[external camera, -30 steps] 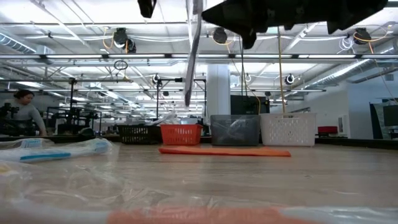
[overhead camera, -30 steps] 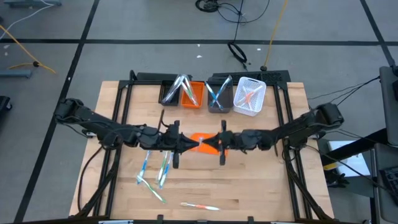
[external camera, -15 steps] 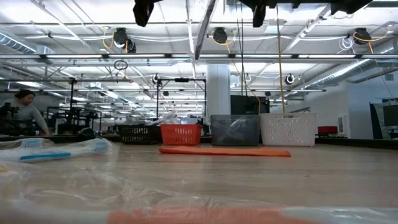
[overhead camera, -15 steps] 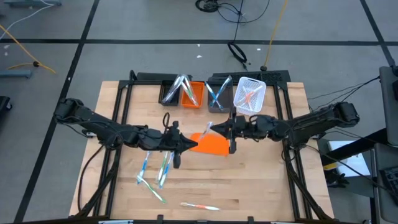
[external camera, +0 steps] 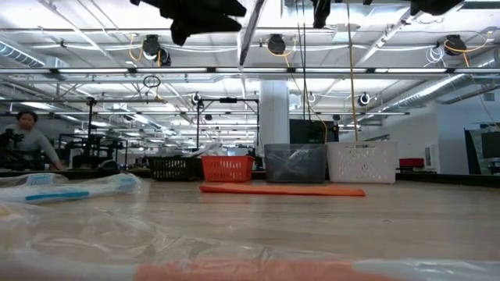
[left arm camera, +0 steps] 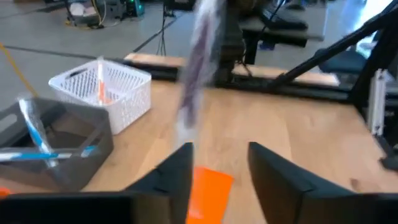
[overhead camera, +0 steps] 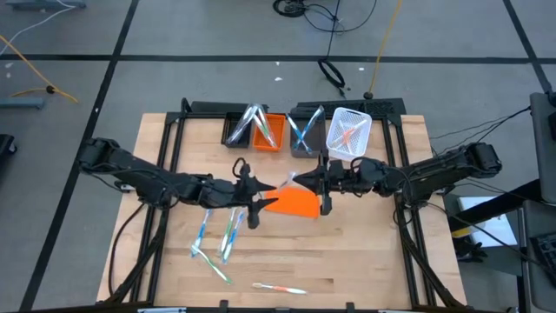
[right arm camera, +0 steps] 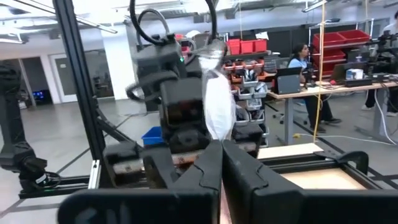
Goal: Pick & Place Toothbrushes
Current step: Put the violet toothbrush into the black bin
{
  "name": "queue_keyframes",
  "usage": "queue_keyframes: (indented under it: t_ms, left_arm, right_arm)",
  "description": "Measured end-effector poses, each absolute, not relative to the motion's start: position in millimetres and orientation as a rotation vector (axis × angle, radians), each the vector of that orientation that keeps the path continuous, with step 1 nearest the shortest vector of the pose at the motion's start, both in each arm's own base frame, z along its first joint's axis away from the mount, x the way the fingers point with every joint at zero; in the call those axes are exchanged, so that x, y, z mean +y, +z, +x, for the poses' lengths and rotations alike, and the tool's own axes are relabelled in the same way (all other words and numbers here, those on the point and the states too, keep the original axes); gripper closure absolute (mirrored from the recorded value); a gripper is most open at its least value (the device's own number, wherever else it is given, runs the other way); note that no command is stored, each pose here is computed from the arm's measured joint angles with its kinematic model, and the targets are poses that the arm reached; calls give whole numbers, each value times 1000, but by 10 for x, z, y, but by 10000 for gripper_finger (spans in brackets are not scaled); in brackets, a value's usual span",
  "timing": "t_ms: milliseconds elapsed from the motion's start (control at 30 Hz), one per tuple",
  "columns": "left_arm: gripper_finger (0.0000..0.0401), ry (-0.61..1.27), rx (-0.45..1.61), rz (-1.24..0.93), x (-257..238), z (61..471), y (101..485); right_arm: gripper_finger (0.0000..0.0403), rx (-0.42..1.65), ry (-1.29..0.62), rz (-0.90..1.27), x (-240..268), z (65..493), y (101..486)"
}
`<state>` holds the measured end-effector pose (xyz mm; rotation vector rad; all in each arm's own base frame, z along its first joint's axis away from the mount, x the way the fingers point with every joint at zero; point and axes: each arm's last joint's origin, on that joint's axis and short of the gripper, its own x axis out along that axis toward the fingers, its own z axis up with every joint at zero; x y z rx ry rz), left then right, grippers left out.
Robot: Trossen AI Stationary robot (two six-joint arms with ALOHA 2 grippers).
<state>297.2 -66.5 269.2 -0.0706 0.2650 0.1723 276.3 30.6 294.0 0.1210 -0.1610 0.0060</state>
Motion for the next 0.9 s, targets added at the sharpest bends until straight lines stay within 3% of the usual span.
queue_keyframes:
  t_ms: [233, 467, 600, 833, 900]
  left_arm:
    - [158, 207, 270, -63, -606, 3031, 2636]
    - [144, 228, 281, -72, -539, 3164, 2487]
    - [193, 233, 300, -75, -540, 3193, 2425]
    - [370, 229, 296, -76, -547, 3191, 2431]
    - [385, 229, 294, -87, -549, 3192, 2431]
  right_arm:
    - [403, -164, 6, 115, 306, 2764, 2951]
    - [403, -168, 5, 110, 306, 2764, 2954]
    - [403, -158, 4, 109, 306, 2766, 2944]
    - [403, -150, 2, 107, 306, 2768, 2937]
    - [403, -150, 0, 107, 304, 2767, 2936]
